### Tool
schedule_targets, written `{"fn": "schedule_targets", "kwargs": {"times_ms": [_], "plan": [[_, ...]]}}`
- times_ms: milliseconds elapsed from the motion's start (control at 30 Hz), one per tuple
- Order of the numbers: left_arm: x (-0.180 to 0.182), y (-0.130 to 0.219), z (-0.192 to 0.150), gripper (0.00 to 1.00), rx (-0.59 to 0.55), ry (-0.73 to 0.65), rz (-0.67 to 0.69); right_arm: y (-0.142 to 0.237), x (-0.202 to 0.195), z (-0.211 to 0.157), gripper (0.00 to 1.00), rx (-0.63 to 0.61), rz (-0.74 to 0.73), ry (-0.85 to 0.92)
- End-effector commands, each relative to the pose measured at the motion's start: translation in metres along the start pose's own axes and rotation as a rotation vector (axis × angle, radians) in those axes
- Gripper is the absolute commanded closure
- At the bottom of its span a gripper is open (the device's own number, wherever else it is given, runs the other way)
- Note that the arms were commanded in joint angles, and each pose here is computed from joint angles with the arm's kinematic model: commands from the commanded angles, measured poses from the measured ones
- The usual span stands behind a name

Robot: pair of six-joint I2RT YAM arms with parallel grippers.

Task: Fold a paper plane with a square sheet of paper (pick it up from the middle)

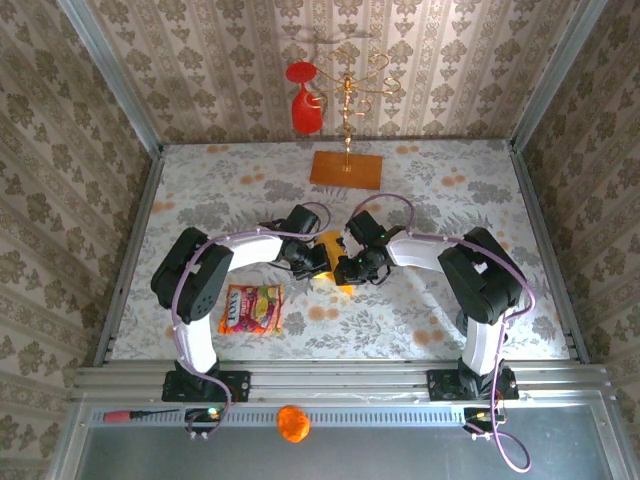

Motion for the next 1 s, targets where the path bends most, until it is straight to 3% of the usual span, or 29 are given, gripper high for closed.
{"fn": "schedule_targets", "kwargs": {"times_ms": [0, 400, 600, 967], "plan": [[0.013, -0.003, 0.000, 0.89, 0.004, 0.017, 0.042, -0.008, -0.005, -0.009, 0.89, 0.047, -0.017, 0.000], [0.026, -0.004, -0.001, 0.89, 0.012, 0.041, 0.121, -0.010, -0.016, -0.019, 0.89, 0.079, -0.061, 0.007], [0.042, -0.006, -0.003, 0.89, 0.023, 0.052, 0.206, -0.003, -0.019, -0.035, 0.90, 0.120, -0.062, 0.040], [0.049, -0.012, -0.002, 0.90, 0.039, 0.055, 0.222, 0.013, -0.030, -0.068, 0.90, 0.149, -0.076, 0.031]]}}
Point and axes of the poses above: each hand's point on the last joint's axis, 136 mm out from that joint toward the fingers, its own y axis back along the fingers, its own x axis along the line the jaws close on, z = x × y, the point moved 5 cm from there along y, back along the fingers, and after that the axes turned 2 degrees about y, right-handed, at the moved point
